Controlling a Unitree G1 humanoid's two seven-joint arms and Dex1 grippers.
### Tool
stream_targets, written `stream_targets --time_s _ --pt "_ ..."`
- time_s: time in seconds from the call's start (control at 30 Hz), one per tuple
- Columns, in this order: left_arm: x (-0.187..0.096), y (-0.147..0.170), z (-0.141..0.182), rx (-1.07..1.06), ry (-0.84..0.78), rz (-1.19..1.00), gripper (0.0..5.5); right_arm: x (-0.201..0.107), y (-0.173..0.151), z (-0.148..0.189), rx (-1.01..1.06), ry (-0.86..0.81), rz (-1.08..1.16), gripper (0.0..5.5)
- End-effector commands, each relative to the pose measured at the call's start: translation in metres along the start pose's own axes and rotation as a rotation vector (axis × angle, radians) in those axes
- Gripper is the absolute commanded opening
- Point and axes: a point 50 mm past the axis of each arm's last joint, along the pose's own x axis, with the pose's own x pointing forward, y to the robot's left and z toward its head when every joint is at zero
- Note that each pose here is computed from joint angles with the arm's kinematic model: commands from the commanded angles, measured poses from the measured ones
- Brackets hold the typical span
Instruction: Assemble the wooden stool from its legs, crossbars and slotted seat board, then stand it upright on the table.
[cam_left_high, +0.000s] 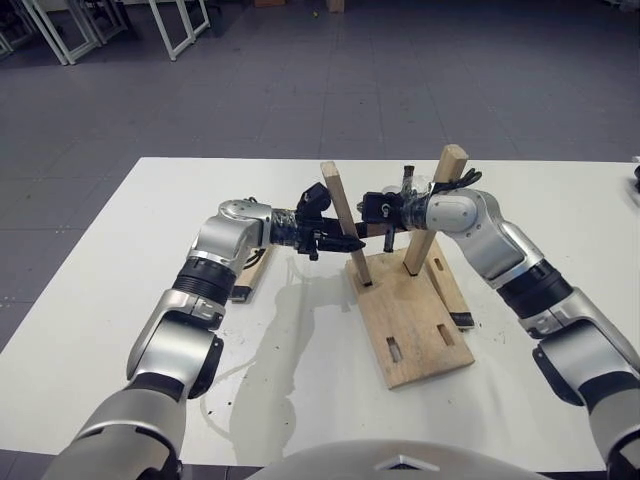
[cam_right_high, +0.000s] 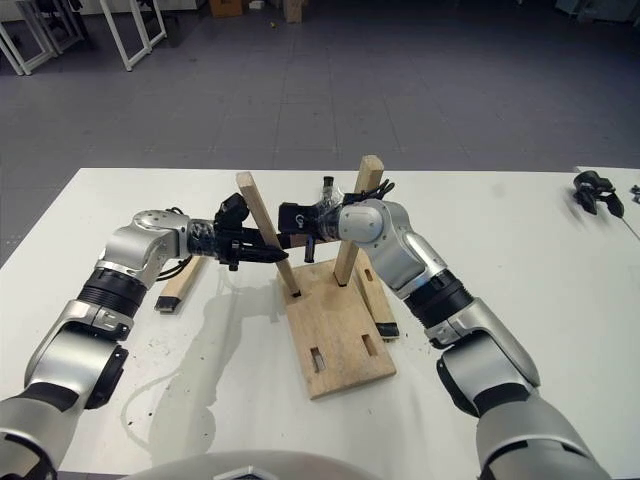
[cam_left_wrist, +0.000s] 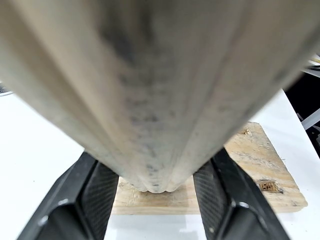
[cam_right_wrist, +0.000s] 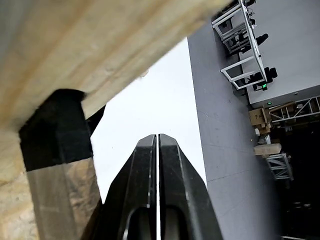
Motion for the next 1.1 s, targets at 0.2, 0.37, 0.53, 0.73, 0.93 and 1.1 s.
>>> stream_targets --time_s 0.2,0.37,0.53,0.73,0.93,1.1 --pt "0.009 0.002 -0.082 -0.099 0.452 0.147 2.03 -0.009 0.01 -0.014 0.27 -0.031 -0.113 0.1" --pt "0.014 -0.01 -0.105 -0.038 0.525 0.238 2.03 -0.047 -0.032 0.012 0.427 -0.182 -0.429 0.1" --pt "0.02 -0.03 -0.125 -0.029 0.539 0.269 2.03 -0.065 -0.037 0.026 0.452 -0.226 -0.51 0.1" --pt "0.016 -0.025 -0.123 -0.017 0.551 0.314 2.03 -0.072 -0.027 0.02 0.406 -0.174 -0.482 0.1" --pt "0.018 -0.022 -0.106 -0.183 0.399 0.265 2.03 -0.052 0.049 -0.025 0.439 0.055 -0.166 0.1" --pt "0.026 -0.024 -0.103 -0.344 0.343 0.161 2.03 -0.035 0.063 -0.038 0.395 0.128 -0.078 0.1"
